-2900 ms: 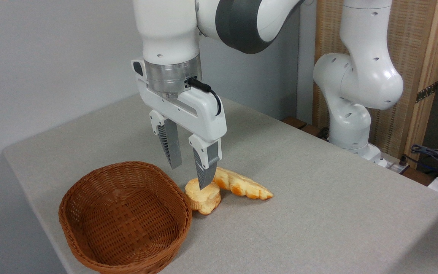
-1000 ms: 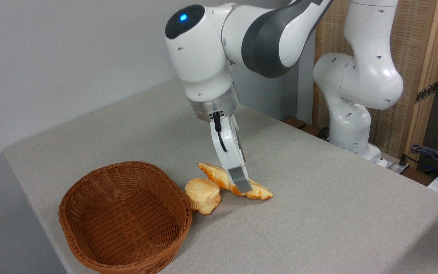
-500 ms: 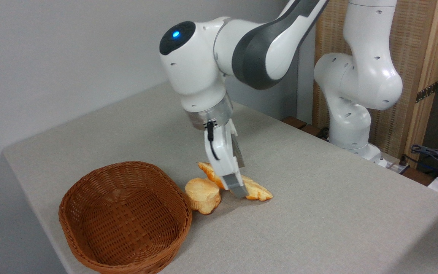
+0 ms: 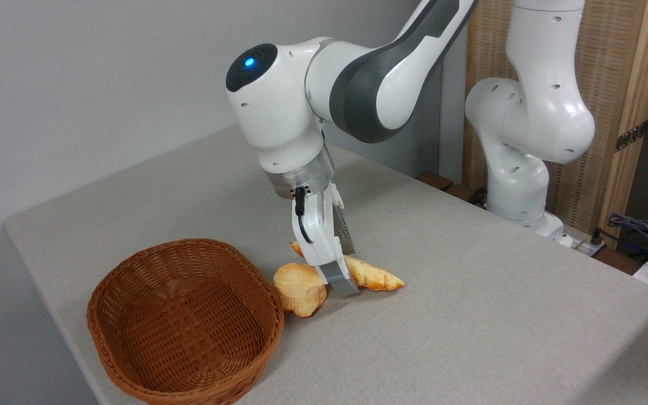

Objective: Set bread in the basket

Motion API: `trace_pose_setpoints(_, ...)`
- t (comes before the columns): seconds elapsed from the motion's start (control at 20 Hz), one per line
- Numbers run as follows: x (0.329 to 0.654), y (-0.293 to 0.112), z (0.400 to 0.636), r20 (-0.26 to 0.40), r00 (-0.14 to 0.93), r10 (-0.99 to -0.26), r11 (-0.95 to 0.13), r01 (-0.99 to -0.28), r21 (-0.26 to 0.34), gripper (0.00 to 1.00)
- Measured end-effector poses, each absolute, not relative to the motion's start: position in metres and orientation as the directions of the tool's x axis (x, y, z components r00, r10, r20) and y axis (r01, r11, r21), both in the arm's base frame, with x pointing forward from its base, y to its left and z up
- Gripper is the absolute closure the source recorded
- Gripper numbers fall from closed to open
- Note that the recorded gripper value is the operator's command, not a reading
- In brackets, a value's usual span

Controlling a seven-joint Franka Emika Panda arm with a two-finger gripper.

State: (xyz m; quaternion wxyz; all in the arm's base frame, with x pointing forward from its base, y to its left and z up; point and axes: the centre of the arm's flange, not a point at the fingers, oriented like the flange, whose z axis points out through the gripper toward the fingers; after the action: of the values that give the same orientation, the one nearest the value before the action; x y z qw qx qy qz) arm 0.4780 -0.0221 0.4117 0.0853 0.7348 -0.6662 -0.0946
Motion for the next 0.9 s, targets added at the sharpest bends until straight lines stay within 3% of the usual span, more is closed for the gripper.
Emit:
trace_pose_setpoints(0.35, 0.4780, -0.0221, 0.4118, -0.025, 0.094, -0.995, -0.098, -0.963, 0.251, 0.84)
trace_pose_setpoints(0.9, 0.4779, -0.0220, 0.4138, -0.024, 0.095, -0.995, -0.098, -0.964, 0.248, 0.84)
